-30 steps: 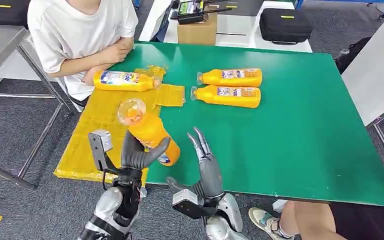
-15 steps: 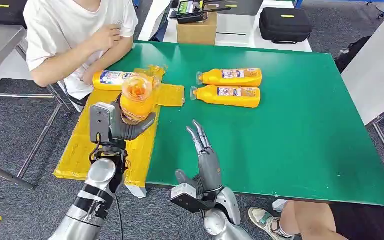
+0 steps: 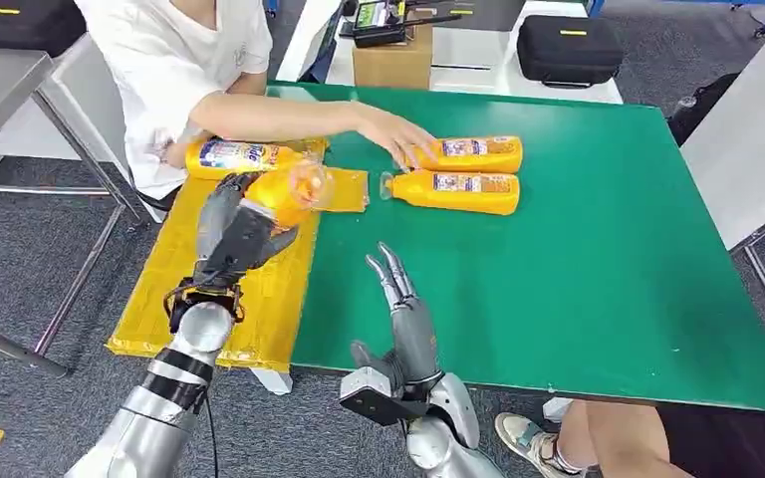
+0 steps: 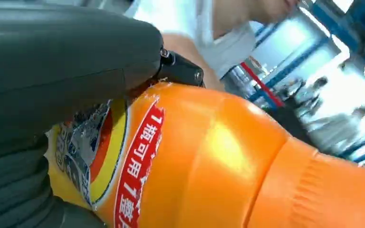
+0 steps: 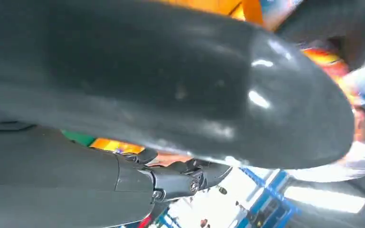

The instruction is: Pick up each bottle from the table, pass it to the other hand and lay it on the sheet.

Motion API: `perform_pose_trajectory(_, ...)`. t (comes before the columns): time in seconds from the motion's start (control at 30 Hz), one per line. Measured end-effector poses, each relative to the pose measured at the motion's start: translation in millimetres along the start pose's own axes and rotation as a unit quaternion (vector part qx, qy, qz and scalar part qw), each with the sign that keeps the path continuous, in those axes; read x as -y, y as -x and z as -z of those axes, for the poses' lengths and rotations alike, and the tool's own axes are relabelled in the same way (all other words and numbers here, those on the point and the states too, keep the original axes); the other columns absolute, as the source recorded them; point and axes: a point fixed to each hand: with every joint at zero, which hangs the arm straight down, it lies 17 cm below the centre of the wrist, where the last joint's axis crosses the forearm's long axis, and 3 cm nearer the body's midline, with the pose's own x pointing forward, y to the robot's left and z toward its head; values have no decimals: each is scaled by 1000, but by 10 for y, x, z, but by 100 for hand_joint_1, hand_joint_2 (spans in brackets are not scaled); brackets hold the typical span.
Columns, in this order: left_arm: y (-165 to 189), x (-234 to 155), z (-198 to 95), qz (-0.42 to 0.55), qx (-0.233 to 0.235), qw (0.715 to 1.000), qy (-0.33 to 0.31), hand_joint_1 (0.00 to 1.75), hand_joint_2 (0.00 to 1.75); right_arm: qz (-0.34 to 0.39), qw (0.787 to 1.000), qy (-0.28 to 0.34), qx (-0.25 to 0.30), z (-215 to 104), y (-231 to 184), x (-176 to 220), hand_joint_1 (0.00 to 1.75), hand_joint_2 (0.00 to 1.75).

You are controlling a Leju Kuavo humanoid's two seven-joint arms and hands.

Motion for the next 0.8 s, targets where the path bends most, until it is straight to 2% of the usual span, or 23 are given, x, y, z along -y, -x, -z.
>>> perform_pose_trajectory(0.07, 142, 141, 40, 81, -3, 996, 48, 175, 175, 17, 1000, -4, 2, 10, -54, -3, 0, 0)
perform_pose_trajectory(0.27, 897, 408, -34, 212, -62, 964, 149, 175, 175, 76, 997, -6, 1, -42, -176, 33, 0, 0)
perform_pose_trajectory(0.47, 1681, 391, -369, 320, -104, 914, 227, 175, 175, 121, 993, -4, 0, -135, -242, 72, 0, 0)
perform_pose_trajectory(0.5, 1787, 398, -439, 331, -109, 905, 244, 169, 175, 129, 992, -3, -1, -142, -241, 85, 0, 0)
perform_pose_trajectory(0.53, 1870, 393, -485, 342, -113, 897, 256, 173, 175, 135, 991, -2, -2, -146, -228, 96, 0, 0)
perform_pose_trajectory(0.6, 1985, 384, -539, 362, -117, 883, 276, 169, 175, 145, 989, -1, -3, -146, -207, 118, 0, 0)
perform_pose_trajectory(0.77, 2046, 397, -540, 365, -121, 874, 298, 169, 175, 155, 988, 0, -4, -143, -187, 141, 0, 0)
perform_pose_trajectory(0.8, 2050, 399, -540, 365, -121, 873, 299, 164, 175, 156, 988, 1, -5, -141, -181, 148, 0, 0)
